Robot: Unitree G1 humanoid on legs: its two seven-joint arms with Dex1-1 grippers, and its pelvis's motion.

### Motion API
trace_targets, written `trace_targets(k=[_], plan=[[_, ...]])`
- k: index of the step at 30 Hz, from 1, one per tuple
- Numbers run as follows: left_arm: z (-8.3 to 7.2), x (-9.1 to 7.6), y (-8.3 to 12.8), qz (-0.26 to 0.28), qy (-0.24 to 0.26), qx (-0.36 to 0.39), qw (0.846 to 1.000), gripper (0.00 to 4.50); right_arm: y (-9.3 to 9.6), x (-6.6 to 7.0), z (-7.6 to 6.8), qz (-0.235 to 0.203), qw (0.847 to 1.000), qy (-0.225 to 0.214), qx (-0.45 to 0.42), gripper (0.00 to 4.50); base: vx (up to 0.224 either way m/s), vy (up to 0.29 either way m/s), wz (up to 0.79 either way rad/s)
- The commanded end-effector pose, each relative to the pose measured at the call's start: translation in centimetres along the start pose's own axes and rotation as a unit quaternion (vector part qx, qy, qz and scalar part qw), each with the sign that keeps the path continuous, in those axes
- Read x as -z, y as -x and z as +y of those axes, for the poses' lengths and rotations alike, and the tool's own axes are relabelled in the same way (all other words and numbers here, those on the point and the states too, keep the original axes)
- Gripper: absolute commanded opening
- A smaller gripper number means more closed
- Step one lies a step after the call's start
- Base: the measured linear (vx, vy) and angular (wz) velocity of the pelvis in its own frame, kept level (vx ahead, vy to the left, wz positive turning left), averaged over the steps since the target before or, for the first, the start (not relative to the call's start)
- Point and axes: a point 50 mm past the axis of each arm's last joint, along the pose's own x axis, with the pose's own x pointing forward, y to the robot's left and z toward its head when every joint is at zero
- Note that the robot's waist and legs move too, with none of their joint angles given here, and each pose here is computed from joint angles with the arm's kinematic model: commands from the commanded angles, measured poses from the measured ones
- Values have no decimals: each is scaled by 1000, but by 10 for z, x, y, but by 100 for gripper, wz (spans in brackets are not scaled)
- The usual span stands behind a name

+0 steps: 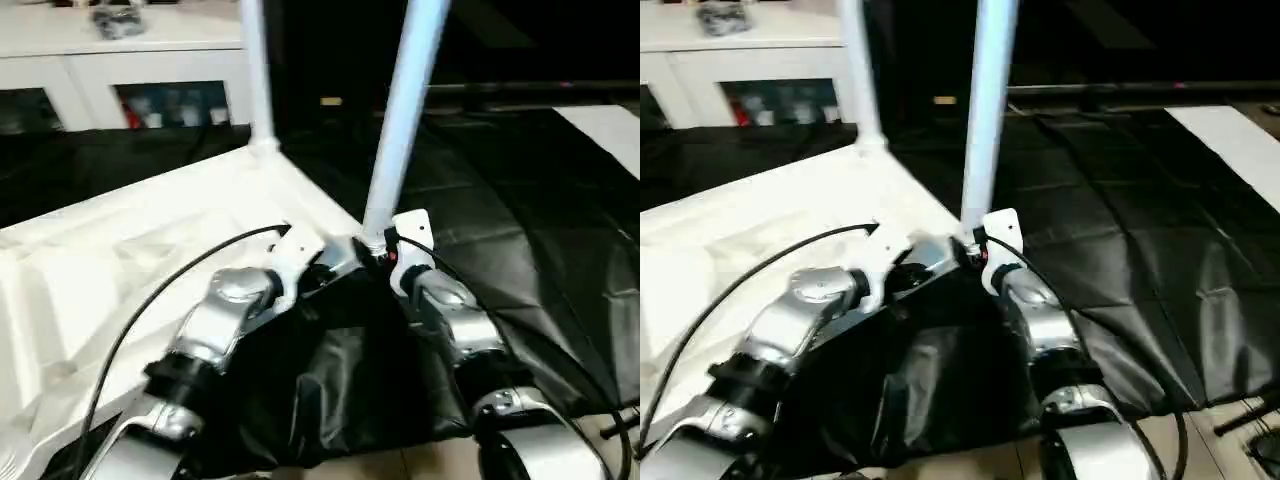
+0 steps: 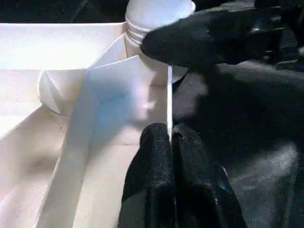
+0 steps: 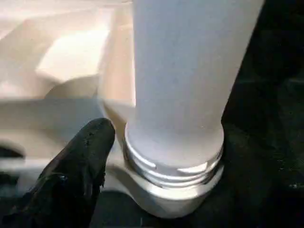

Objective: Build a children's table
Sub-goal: Rotate leg to tighten

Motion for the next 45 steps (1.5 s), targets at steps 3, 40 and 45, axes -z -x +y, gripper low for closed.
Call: trace_targets(k=[3,40,45], plan=[[-6,-10,11,-47,-27,74,996,0,13,-5,0,13,991,64,-114,398,0,0,0],[-2,0,24,-10,-38,95,995,0,28,-5,-4,25,979,74,-191,272,0,0,0],[-13,-14,-7,-25,-14,34,999,0,3,3,11,9,999,-27,-41,272,0,0,0]])
